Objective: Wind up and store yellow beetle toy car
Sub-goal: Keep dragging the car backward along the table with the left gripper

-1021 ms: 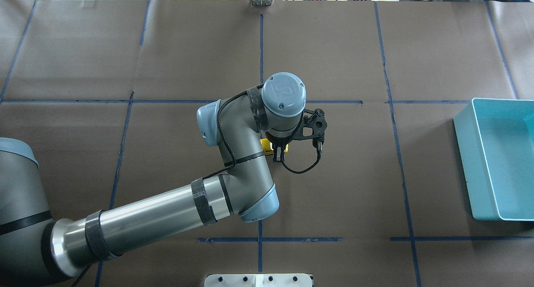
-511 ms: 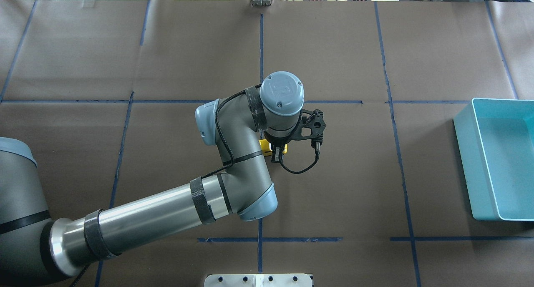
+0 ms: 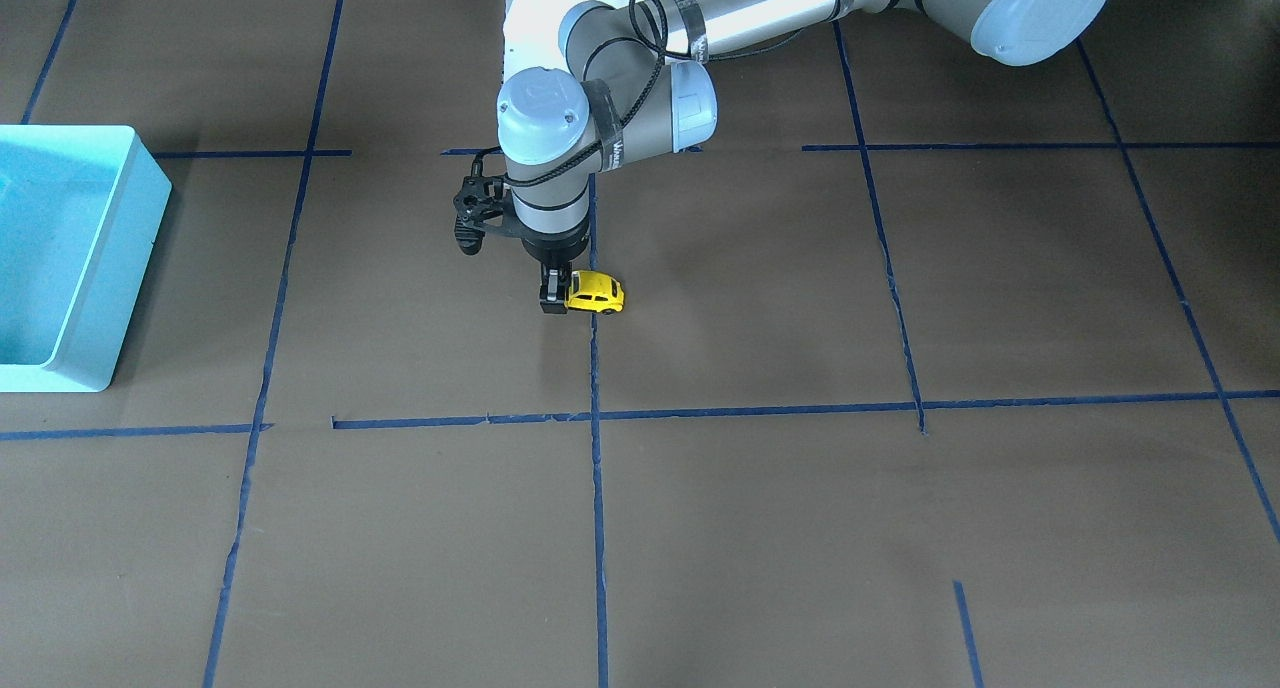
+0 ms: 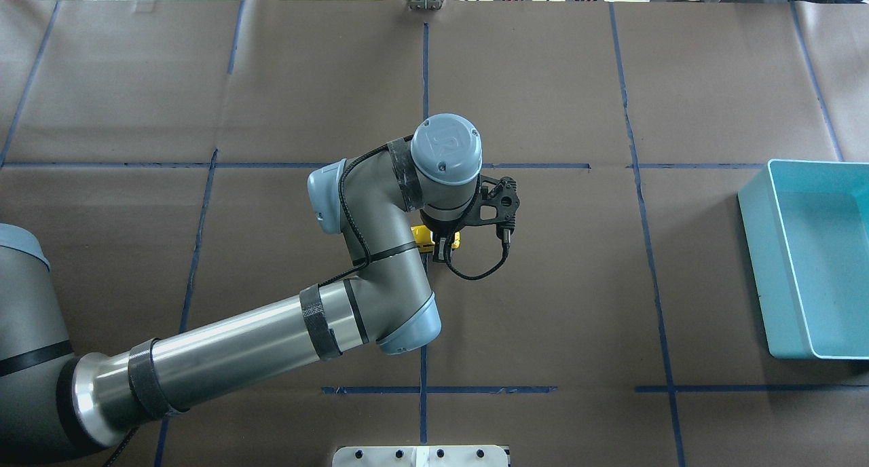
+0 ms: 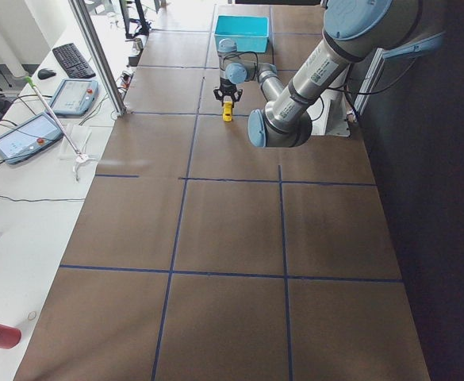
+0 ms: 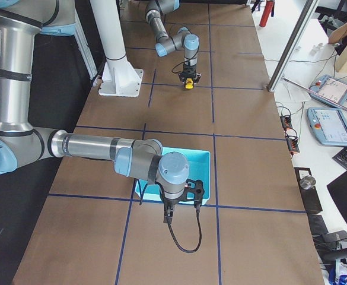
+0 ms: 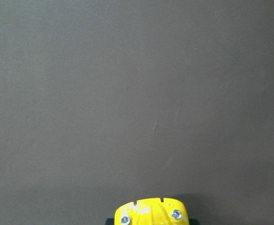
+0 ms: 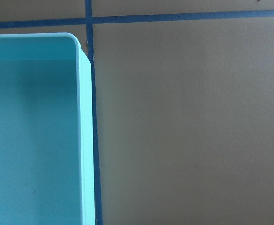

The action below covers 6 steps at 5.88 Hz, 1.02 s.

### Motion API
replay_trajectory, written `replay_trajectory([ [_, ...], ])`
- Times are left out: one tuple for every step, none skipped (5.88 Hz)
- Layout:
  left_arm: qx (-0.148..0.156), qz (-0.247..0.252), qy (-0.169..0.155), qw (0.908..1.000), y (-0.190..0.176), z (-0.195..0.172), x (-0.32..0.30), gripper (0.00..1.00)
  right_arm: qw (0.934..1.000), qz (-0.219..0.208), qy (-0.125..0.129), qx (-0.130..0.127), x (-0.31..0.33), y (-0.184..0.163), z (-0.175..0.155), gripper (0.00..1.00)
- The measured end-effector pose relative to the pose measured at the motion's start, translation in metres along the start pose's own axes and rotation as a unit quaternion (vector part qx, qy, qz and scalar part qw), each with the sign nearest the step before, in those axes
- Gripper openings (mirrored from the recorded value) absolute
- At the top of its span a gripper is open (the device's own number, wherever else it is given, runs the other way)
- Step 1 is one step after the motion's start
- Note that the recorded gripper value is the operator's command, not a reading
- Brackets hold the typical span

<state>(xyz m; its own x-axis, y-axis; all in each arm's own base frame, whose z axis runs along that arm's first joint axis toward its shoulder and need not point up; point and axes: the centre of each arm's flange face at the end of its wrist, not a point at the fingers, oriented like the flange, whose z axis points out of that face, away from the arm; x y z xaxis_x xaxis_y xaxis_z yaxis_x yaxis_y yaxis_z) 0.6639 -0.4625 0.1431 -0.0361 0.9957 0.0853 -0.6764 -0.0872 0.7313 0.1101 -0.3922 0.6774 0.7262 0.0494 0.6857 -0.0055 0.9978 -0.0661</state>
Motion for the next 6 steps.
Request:
replay_trajectory([
  [0.001,0.001,0.000,1.0000,0.006,0.000,-0.003,0.00,1.0000,0.000,0.000,0.000,0.000,0.000,0.000,1.00],
  [0.001,0.000,0.001,1.0000,0.012,0.000,-0.005,0.00,1.0000,0.000,0.000,0.000,0.000,0.000,0.000,1.00],
  [0.002,-0.001,0.001,1.0000,0.017,0.001,-0.004,0.00,1.0000,0.001,0.000,-0.001,0.000,0.000,0.000,1.00],
  [0.002,-0.002,0.001,1.0000,0.021,0.001,-0.004,0.00,1.0000,0.001,0.000,-0.001,0.000,0.000,0.001,1.00],
  [0.002,-0.002,0.001,1.0000,0.025,0.002,-0.003,0.00,1.0000,0.001,0.000,-0.001,0.001,0.000,0.001,1.00],
  [0.001,-0.003,0.002,1.0000,0.028,0.003,-0.003,0.00,1.0000,0.000,0.000,-0.001,0.001,0.000,0.001,1.00],
])
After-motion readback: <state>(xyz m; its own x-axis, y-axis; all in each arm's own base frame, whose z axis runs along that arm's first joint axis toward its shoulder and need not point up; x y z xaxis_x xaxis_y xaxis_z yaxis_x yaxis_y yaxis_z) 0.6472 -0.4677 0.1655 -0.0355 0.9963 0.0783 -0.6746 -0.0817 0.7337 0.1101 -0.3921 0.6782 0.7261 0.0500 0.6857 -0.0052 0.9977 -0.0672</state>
